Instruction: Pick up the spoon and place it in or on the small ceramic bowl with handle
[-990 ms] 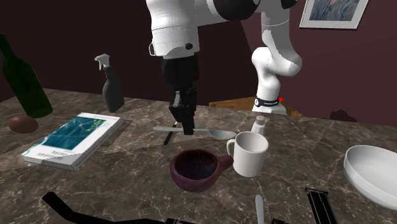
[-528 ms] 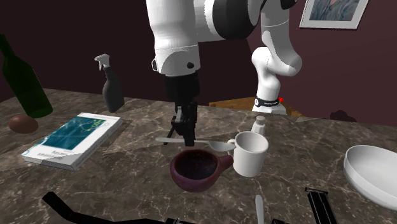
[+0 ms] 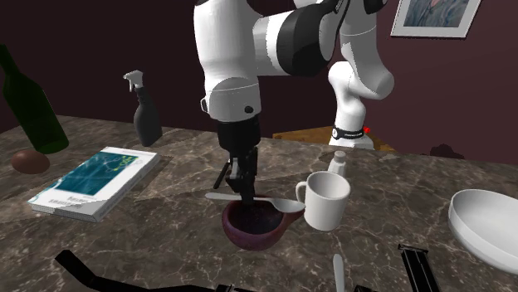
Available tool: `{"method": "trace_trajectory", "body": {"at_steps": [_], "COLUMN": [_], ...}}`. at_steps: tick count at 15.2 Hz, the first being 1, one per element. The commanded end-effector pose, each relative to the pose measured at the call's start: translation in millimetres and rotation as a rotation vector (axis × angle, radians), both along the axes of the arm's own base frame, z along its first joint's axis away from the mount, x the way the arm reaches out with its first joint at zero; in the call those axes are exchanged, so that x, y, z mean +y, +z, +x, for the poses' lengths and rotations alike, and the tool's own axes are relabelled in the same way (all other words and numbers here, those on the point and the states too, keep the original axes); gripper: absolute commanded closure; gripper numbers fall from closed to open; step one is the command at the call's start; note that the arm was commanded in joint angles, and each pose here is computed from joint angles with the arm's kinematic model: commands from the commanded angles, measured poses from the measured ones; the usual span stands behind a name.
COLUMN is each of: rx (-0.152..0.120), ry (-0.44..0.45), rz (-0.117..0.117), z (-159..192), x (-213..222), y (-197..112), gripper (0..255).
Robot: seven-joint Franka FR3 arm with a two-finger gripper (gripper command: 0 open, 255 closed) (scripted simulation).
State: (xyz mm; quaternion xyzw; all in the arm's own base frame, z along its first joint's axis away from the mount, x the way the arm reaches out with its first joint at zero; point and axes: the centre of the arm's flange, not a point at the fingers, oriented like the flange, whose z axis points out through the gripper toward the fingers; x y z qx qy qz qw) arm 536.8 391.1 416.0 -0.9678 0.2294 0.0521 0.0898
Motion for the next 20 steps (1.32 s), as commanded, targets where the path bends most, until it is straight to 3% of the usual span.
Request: {"method": "trace_trajectory", "body": {"at_steps": [1, 6, 7, 12, 16, 20], "rx": [-0.001, 0.000, 0.000, 0.000, -0.001, -0.001], "ry": [0.000, 0.000, 0.000, 0.000, 0.000, 0.000], "rz": [0.000, 0.000, 0.000, 0.000, 0.000, 0.000], "z": [0, 0, 0, 0, 3, 3], "x": [0, 0, 0, 0, -10, -10], "y": [-1, -1, -1, -1, 48, 48], "gripper": [255, 255, 0, 0, 0, 0]}}
